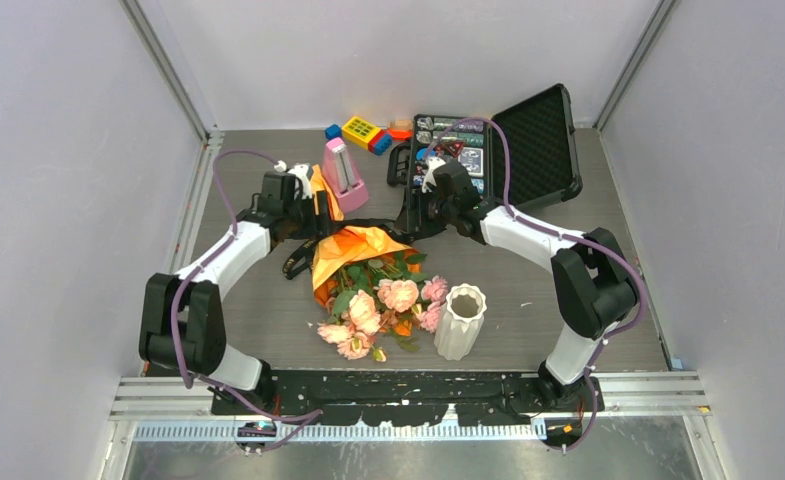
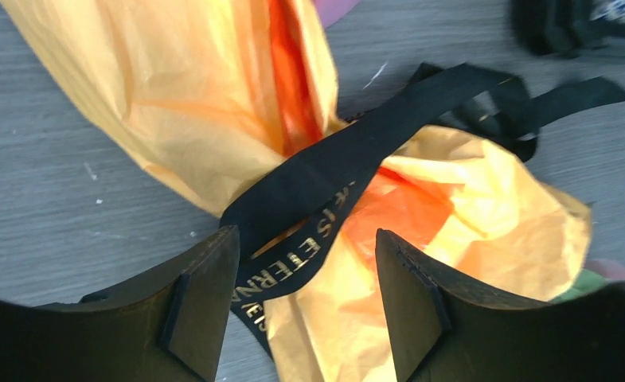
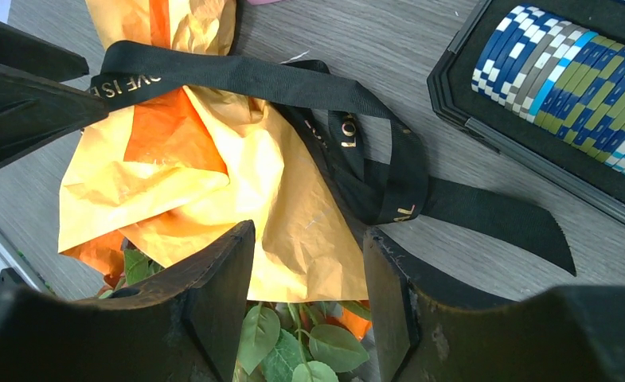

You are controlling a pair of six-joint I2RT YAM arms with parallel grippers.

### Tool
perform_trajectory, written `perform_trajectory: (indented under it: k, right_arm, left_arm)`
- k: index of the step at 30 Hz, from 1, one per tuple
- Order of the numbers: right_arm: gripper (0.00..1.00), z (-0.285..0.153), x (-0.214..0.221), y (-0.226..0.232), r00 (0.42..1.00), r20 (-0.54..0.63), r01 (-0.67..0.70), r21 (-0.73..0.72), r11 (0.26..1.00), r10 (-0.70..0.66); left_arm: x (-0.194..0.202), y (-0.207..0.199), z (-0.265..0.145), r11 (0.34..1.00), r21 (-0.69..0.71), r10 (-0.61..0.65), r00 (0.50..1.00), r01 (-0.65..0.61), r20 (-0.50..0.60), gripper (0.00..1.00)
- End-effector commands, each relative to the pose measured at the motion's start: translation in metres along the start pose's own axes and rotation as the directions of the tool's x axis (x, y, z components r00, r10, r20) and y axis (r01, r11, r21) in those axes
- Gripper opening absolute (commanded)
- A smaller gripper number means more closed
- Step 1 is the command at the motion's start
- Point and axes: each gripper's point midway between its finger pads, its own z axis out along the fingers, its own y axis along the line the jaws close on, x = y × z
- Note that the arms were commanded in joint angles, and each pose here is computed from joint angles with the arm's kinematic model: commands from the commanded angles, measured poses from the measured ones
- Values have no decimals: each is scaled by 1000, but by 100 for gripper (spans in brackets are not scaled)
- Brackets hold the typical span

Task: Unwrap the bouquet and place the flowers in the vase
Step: Untie the ribbon from the wrapping paper.

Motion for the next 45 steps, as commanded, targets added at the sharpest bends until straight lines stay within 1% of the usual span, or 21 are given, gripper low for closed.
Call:
perform_trajectory:
  k: [1,3,5,10,18,23,29,36,40,45]
  right_arm:
    - [58,-15,-21,18,997,67,51,-47,998,-48]
    - [58,-14,-20,16,997,65,51,-42,998,-49]
    - [58,-14,-20,17,997,65,49,-45,998,-46]
    - [57,-15,-18,17,997,62,43,-46,998,-40]
    - [57,-16,-19,17,997,66,40,-47,998,-37]
    - [56,-16,-17,16,997,63,38,-43,998,-35]
    - [56,-15,-16,16,998,60,38,-42,998,-35]
    - [56,-14,-18,18,998,61,38,-56,998,-34]
    - [56,-14,-25,27,996,72,54,-88,995,-47]
    - [58,-13,-36,54,989,98,122,-153,981,-108]
  left_arm:
    - [1,12,0,996,-72,47,999,-48,-19,65]
    - [4,14,1,996,-78,38,999,-39,-17,65]
    - [4,15,0,996,-85,38,999,-39,-16,62]
    - [2,15,-1,995,-87,37,999,-38,-11,47]
    - [3,15,-4,995,-93,42,999,-44,-21,37]
    - [-1,13,-10,995,-89,41,999,-41,-1,27]
    - [-6,12,-18,995,-93,30,999,-27,31,22]
    - [-7,9,-27,996,-87,20,998,-16,53,0]
    - [-3,9,-34,996,-86,17,998,-12,59,0]
    - [6,16,-44,993,-118,1,998,5,58,0]
